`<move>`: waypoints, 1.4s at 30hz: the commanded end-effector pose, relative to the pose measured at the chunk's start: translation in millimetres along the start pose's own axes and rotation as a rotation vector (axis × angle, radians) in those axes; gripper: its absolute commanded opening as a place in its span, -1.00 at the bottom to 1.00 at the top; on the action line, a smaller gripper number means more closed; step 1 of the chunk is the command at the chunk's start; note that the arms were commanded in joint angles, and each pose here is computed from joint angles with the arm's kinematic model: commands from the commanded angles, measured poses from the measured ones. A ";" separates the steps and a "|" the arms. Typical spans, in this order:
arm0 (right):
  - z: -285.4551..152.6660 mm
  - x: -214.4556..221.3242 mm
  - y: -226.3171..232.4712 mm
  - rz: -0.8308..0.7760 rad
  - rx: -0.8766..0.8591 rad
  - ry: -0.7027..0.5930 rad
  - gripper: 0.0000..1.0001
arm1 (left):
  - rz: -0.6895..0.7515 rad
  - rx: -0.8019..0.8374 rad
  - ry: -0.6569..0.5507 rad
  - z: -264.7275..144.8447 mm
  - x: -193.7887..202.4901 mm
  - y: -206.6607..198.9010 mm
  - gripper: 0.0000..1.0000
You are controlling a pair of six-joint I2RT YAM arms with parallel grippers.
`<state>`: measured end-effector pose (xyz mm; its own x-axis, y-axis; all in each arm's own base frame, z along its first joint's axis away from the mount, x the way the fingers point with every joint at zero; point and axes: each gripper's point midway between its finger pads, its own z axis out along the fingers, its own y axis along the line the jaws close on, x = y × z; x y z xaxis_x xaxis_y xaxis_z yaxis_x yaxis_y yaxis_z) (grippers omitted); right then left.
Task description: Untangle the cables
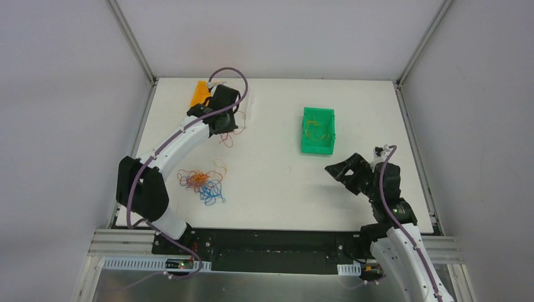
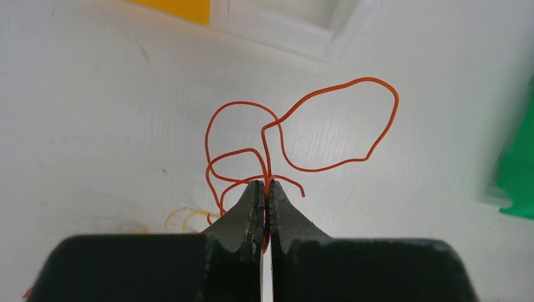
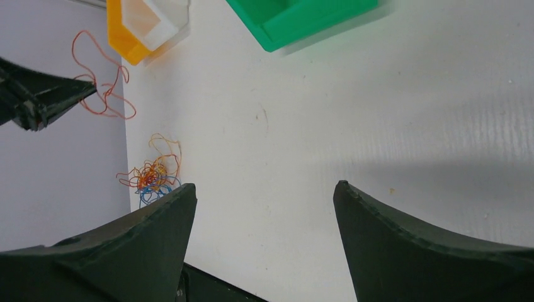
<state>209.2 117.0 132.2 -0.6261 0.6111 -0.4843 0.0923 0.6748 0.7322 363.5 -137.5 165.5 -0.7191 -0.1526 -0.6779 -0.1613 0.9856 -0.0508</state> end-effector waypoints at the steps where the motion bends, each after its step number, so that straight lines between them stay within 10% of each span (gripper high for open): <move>1: -5.1 -14.0 26.5 -0.081 -0.106 -0.044 0.68 | -0.050 0.165 -0.114 17.0 -67.2 -23.8 -1.00; 20: -0.2 -23.7 31.2 -0.133 -0.072 -0.024 0.69 | -0.257 -0.052 -0.219 131.6 -170.1 60.5 -1.00; 32: 10.0 -25.0 28.5 -0.115 -0.048 -0.002 0.69 | -0.217 -0.082 -0.031 201.3 -108.4 60.0 -1.00; 42: 12.6 -25.3 23.2 -0.090 -0.022 -0.008 0.69 | -0.219 -0.131 0.073 172.3 -51.0 60.0 -1.00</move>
<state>224.4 121.1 130.6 -0.6740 0.5351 -0.5093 0.0633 0.7287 0.6819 536.9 -43.4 44.9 -0.7088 -0.3655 -0.6034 -0.3947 0.9144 -0.0903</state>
